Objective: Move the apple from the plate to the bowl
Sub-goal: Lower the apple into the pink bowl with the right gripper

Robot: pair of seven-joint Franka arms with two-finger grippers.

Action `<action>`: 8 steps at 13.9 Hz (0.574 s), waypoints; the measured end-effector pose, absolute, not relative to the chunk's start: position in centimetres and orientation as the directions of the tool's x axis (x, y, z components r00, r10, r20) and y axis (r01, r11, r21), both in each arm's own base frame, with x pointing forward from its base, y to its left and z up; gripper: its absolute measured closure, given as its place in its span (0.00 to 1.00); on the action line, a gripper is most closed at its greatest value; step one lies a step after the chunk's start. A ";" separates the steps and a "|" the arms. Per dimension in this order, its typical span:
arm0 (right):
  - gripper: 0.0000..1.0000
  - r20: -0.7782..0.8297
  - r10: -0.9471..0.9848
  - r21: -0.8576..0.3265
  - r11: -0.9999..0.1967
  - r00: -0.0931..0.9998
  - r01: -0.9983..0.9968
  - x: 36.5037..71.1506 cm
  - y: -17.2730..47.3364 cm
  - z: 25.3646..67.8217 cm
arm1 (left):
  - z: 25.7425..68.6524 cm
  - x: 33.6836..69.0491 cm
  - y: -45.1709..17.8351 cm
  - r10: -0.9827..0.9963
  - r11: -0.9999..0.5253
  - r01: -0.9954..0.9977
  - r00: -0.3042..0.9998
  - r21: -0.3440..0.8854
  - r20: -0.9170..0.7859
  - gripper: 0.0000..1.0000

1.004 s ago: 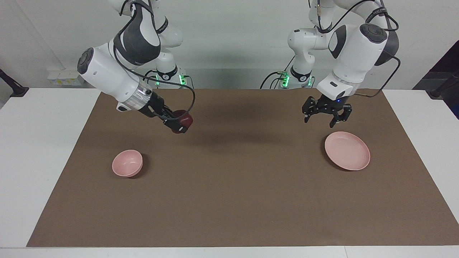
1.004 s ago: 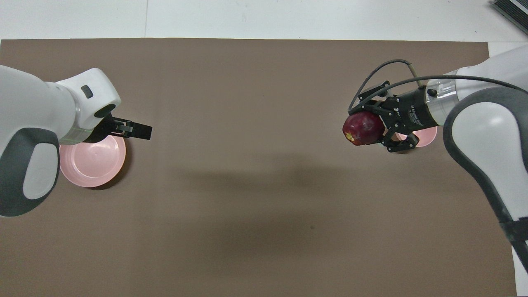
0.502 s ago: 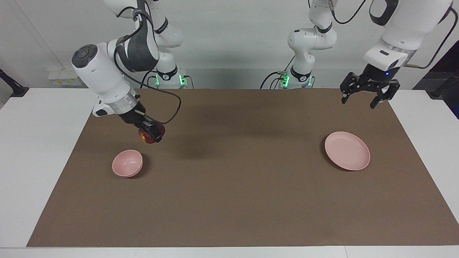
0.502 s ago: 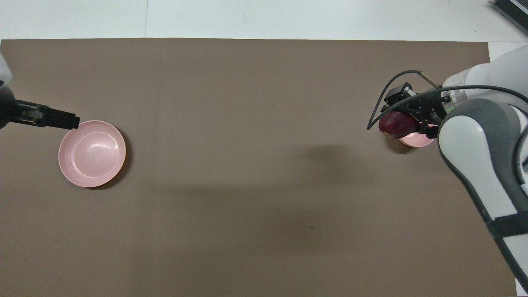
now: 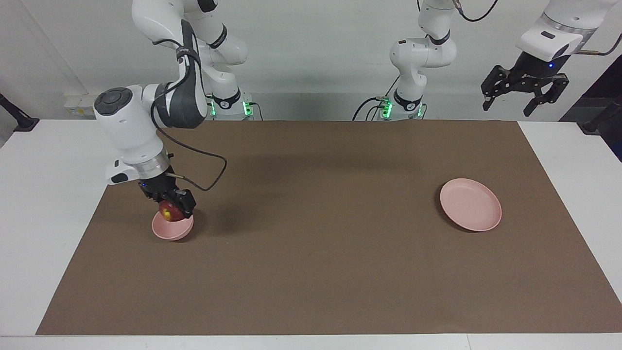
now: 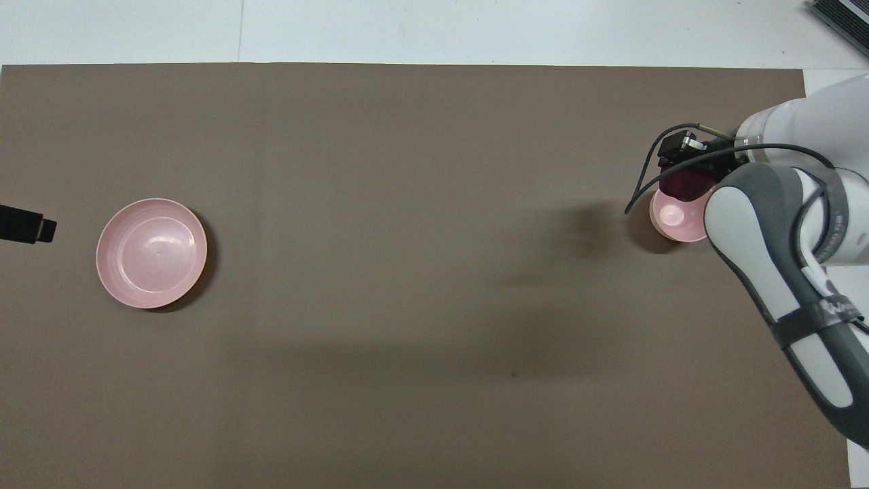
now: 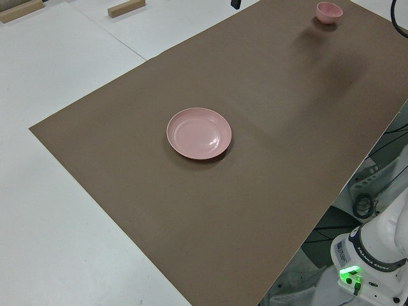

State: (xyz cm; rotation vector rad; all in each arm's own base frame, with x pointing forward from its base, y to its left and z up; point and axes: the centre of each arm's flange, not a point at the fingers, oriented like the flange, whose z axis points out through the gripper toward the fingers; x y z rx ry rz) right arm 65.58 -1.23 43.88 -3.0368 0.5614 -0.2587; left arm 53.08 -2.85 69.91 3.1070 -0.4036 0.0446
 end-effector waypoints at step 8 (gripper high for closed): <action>0.19 0.226 -0.235 0.028 -0.969 0.945 -0.247 66.6 -6.0 41.7 | 68.5 54.5 -2.1 -0.247 -0.969 -0.248 0.968 -0.018 -0.038 0.00</action>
